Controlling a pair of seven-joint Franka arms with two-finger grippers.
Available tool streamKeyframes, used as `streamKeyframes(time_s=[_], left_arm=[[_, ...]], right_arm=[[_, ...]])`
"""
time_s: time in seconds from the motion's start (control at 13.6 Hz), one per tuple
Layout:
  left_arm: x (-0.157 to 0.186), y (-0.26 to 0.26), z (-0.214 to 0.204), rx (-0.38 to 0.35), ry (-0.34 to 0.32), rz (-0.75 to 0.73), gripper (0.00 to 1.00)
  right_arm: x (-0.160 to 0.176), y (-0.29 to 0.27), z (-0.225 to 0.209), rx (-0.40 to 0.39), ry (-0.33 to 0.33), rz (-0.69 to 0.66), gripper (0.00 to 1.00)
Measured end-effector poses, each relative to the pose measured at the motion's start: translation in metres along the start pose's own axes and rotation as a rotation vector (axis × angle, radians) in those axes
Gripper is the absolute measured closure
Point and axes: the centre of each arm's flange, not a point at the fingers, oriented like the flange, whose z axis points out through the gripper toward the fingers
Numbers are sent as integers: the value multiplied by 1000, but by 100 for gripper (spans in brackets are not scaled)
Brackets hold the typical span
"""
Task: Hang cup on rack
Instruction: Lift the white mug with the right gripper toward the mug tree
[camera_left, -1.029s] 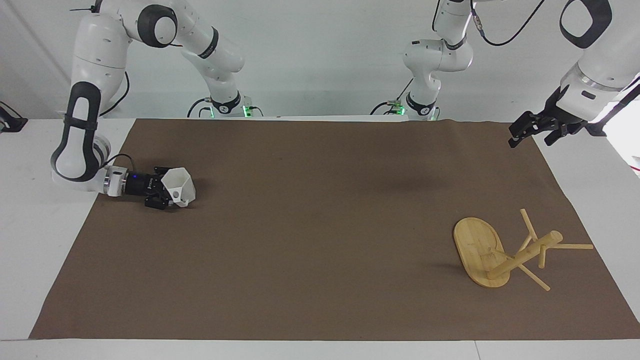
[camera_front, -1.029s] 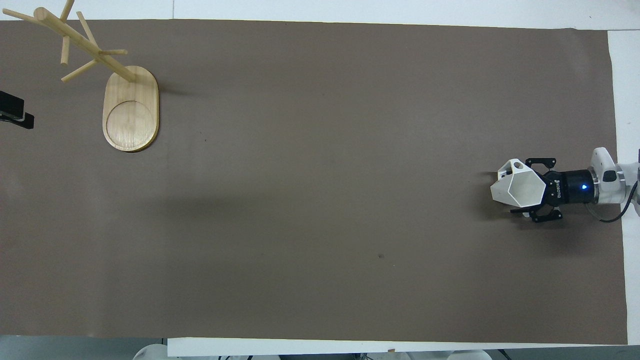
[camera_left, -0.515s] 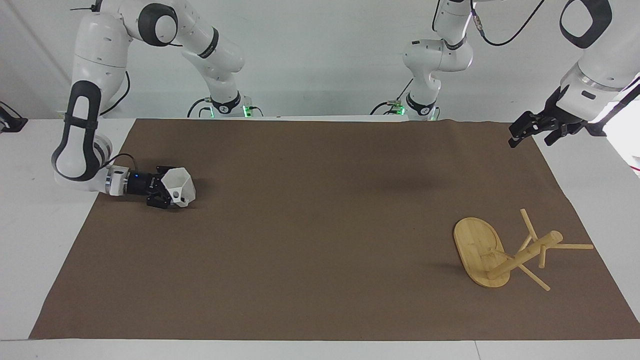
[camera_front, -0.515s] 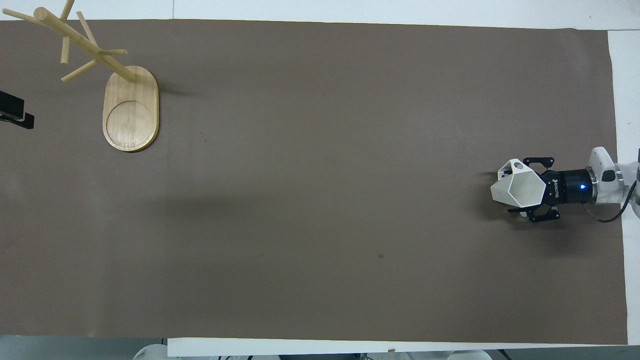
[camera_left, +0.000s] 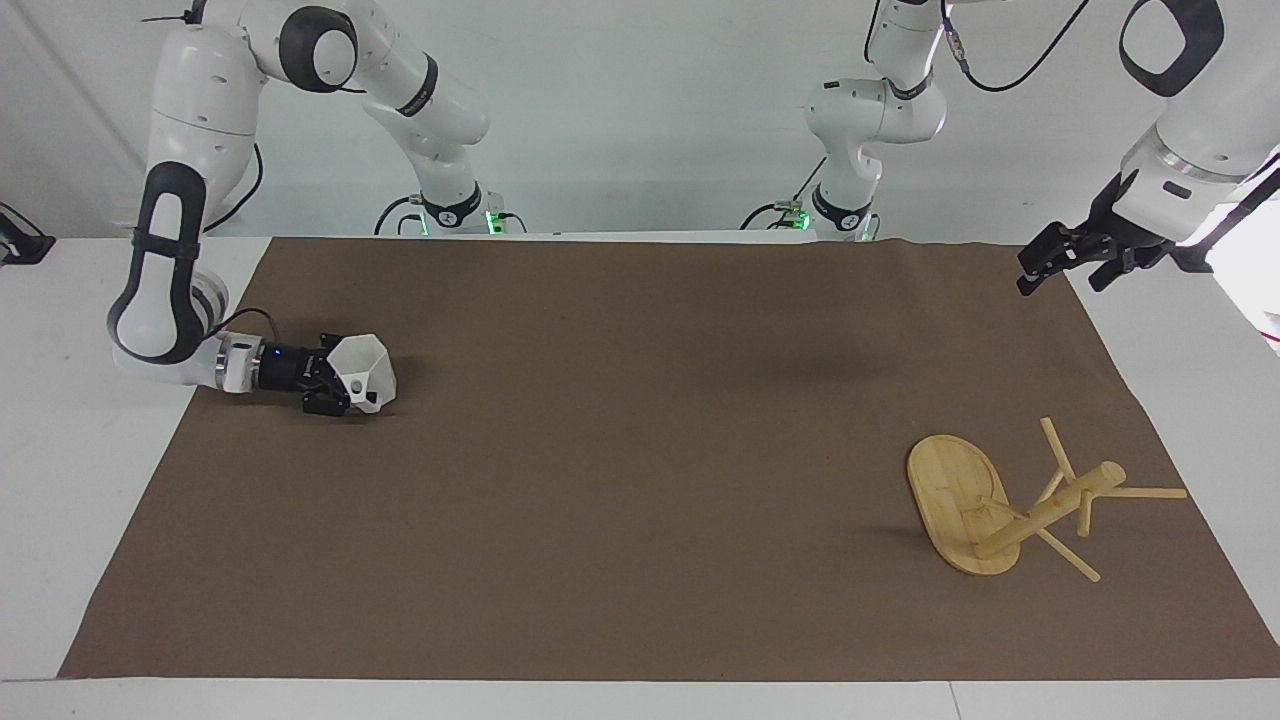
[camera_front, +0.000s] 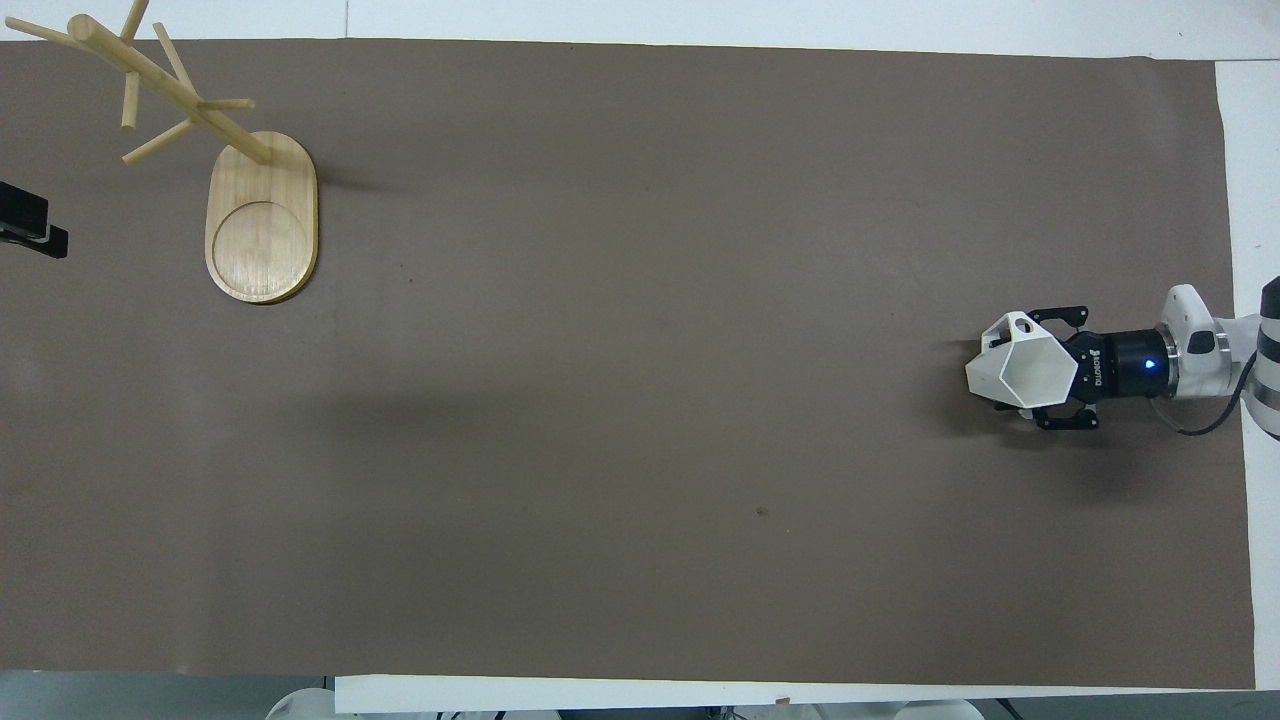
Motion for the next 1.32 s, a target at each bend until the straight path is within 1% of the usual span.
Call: streamKeyframes(time_s=[0.15, 0.22, 0.44, 0.59, 0.74, 0.81, 0.96, 1.18, 1.32], left_arm=[[0, 0, 0, 0, 0, 0, 0], [0, 0, 0, 0, 0, 0, 0], [0, 0, 0, 0, 0, 0, 0], [0, 0, 0, 0, 0, 0, 0], [0, 0, 0, 0, 0, 0, 0], [0, 0, 0, 0, 0, 0, 0], [1, 0, -1, 0, 11, 0, 0], [10, 11, -7, -1, 90, -10, 0], [14, 55, -5, -7, 135, -2, 0]], right_arm=[[19, 28, 45, -6, 42, 33, 22], [31, 44, 73, -11, 50, 43, 22], [88, 96, 173, -52, 16, 91, 22], [139, 115, 251, -96, 13, 129, 22], [180, 119, 325, -143, 44, 156, 22], [201, 112, 369, -160, 54, 190, 22], [233, 94, 436, -186, 32, 217, 22], [275, 75, 496, -246, -26, 222, 22], [292, 65, 527, -261, -42, 243, 22]])
